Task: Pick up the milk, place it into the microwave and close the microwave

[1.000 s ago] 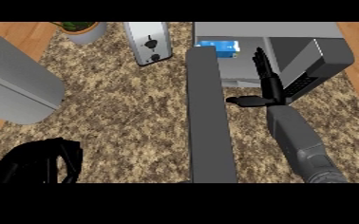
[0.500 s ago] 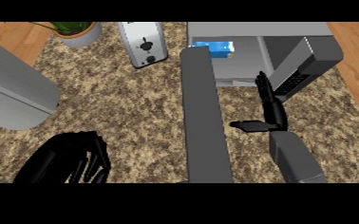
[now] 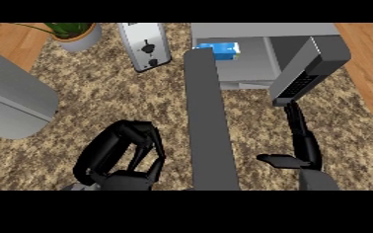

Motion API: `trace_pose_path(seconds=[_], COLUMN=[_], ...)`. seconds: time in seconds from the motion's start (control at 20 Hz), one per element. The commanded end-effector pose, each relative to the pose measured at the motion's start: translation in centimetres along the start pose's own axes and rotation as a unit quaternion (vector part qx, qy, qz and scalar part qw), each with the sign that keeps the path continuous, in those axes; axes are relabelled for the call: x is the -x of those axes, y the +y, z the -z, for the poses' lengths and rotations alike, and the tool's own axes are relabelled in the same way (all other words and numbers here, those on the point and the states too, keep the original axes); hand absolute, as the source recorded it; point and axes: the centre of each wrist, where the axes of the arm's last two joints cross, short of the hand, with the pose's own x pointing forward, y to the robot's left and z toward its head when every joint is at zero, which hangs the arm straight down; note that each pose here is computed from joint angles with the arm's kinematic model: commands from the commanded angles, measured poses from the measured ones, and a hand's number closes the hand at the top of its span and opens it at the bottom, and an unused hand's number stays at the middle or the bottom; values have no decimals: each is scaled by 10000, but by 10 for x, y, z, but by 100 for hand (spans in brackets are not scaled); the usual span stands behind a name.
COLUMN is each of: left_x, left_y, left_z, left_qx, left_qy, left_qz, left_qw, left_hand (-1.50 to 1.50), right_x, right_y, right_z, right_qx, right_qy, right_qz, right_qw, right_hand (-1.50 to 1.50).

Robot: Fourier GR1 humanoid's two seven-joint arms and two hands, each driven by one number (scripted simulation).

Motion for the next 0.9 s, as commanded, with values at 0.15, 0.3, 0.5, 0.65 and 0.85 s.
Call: trace_pose_path(seconds=[0.15, 0.3, 0.5, 0.65, 0.85], left_x=[43, 74, 111, 121, 141], left_y=[-36, -66, -67, -85, -88], left_z=[41, 50, 54, 59, 55], left_qx=[762, 856, 781, 680, 226], left_qy=[360, 553, 727, 538, 334], left_qz=[341, 659, 582, 927, 869], left_qw=[9959, 9926, 9926, 9919, 9954], left_hand=[150, 150, 150, 150, 150], right_x=[-30, -37, -53, -73, -94], right_y=[-46, -53, -55, -59, -63], right_z=[-32, -36, -62, -60, -45], right_qx=[-85, -174, -435, -468, -748], right_qy=[-195, -322, -550, -657, -1049], right_qz=[20, -99, -238, 109, 345], right_qw=[9998, 9993, 9973, 9967, 9911], right_hand=[-150, -150, -150, -150, -150])
